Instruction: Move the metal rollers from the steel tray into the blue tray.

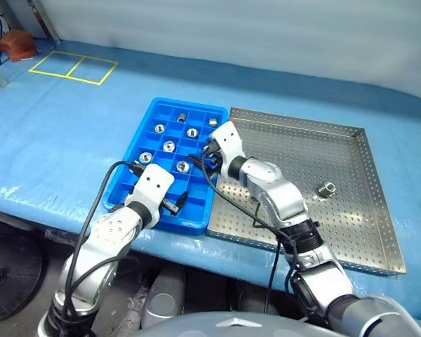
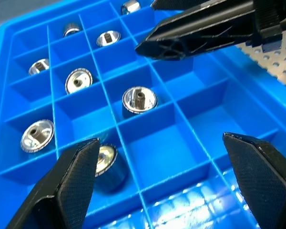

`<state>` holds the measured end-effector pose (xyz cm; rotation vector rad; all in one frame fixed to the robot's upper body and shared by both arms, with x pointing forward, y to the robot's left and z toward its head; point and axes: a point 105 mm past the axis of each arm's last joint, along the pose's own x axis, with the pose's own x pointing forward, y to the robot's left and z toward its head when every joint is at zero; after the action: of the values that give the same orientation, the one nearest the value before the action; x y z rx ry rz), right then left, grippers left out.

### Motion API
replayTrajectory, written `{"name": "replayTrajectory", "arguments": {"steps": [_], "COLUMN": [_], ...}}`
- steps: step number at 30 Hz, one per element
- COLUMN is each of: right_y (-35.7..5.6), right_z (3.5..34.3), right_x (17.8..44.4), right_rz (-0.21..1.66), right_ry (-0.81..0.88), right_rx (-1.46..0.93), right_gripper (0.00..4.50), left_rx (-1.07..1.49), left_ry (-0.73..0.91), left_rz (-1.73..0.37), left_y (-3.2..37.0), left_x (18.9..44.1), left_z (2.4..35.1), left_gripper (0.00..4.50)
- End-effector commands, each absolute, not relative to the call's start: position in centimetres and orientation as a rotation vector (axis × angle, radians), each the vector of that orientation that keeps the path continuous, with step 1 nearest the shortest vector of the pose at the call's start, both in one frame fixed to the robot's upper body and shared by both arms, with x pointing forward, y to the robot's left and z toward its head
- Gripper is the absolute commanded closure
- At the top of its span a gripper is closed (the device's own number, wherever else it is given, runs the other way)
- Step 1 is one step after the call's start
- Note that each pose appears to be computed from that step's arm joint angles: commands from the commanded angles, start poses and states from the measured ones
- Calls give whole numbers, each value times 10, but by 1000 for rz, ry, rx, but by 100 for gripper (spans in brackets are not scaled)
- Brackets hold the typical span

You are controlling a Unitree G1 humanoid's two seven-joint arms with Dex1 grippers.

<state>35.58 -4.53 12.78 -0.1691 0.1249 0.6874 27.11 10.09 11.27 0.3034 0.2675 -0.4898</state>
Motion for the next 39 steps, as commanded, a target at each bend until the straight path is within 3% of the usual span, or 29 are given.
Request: {"name": "replayTrajectory", "arguments": {"steps": [1,6,11,26,38,39], "right_y": [-80,-126,-140,-122,-103,-104], "right_z": [132,112,99,80,57,56], "right_x": [351,337,327,305,306,307], "right_rz": [552,404,341,383,440,438], "right_ry": [129,223,278,343,418,422], "right_rx": [-211,-256,-258,-169,-96,-91], "right_gripper": [64,64,64,64,64,81], "left_rx": [272,284,293,322,327,329], "left_ry": [199,198,188,203,207,207], "left_rz": [-541,-631,-690,-744,-698,-694], "left_y": [85,66,57,55,66,67], "left_x": [278,282,284,284,284,284], "left_z": [123,118,117,114,114,114], "left_gripper": [0,0,0,0,0,0]}}
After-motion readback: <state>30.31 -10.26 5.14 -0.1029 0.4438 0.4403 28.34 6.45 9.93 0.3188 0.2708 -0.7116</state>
